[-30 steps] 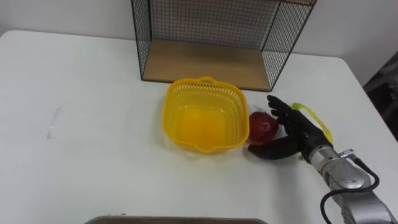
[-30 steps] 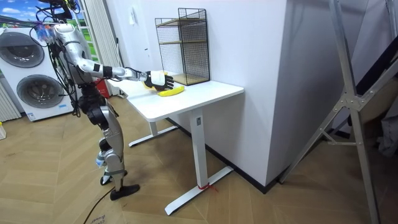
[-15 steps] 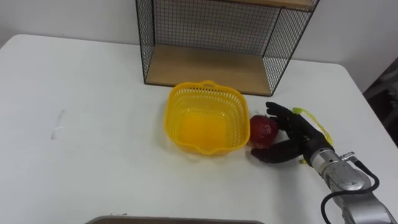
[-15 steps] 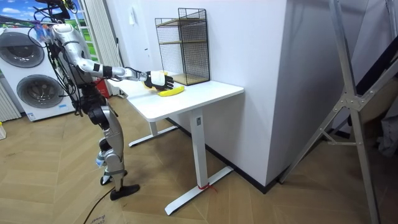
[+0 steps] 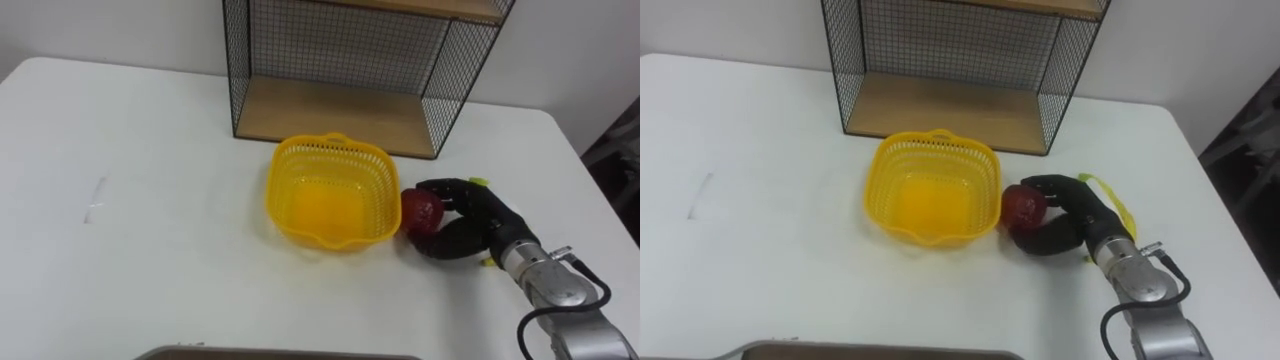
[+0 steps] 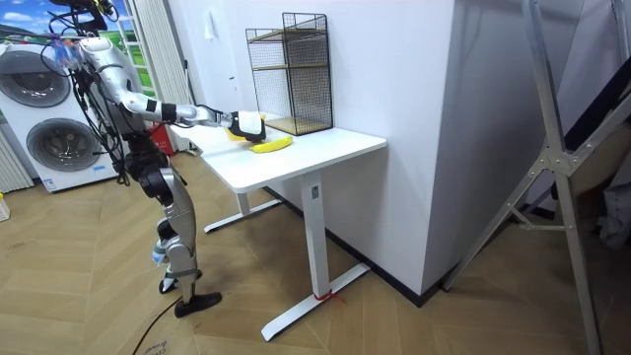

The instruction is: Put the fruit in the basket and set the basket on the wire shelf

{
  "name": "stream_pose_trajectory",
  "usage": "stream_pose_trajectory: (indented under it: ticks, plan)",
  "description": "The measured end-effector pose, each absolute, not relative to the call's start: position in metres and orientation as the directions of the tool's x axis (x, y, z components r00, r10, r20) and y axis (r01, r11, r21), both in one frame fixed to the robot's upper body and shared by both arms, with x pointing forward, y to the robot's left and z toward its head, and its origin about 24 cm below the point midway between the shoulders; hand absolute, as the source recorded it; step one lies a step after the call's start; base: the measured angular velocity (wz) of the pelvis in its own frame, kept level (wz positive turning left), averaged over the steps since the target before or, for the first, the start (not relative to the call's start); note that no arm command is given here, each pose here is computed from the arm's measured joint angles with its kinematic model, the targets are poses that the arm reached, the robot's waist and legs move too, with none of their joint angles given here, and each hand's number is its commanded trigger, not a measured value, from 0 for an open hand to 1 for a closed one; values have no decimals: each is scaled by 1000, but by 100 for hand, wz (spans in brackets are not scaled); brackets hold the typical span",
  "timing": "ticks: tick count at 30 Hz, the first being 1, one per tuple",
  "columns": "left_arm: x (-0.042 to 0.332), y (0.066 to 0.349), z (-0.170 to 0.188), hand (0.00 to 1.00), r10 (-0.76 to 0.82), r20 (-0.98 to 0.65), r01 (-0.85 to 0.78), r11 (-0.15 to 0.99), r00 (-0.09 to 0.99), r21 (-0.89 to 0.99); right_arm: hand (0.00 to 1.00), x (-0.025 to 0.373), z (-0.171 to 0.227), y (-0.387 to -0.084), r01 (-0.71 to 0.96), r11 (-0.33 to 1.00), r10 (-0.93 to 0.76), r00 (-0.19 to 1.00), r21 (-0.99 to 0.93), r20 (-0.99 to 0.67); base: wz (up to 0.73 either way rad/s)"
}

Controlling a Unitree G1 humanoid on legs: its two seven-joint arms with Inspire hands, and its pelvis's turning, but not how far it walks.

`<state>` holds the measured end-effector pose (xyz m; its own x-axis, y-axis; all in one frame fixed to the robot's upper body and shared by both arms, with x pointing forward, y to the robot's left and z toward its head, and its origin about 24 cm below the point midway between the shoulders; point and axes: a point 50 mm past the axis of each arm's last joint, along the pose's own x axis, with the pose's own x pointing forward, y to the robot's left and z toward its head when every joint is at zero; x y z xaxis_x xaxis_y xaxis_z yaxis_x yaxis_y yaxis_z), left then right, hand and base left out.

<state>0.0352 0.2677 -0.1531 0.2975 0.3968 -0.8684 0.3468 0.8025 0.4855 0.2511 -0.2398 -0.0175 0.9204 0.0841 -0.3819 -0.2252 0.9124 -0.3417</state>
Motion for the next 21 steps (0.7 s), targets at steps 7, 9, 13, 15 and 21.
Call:
stream_pose_trajectory:
  ticks: [7, 9, 13, 15, 21]
  plan:
    - [34, 268, -154, 0, 397, -871, 349, 804, 291, 483, 100, 249, -19, -240, -210, 928, 82, 921, -307, -382, 0]
    - [33, 268, -154, 0, 397, -871, 349, 804, 290, 482, 100, 249, -19, -241, -207, 930, 80, 921, -305, -380, 0]
    - [32, 267, -154, 0, 398, -871, 348, 804, 288, 482, 100, 249, -18, -241, -195, 935, 73, 924, -297, -375, 0]
    - [30, 267, -155, 0, 398, -874, 350, 805, 280, 479, 100, 250, -17, -242, -175, 944, 65, 930, -279, -363, 0]
    - [21, 265, -157, 0, 395, -883, 358, 810, 252, 465, 100, 254, -6, -247, -98, 952, 6, 953, -291, -302, 0]
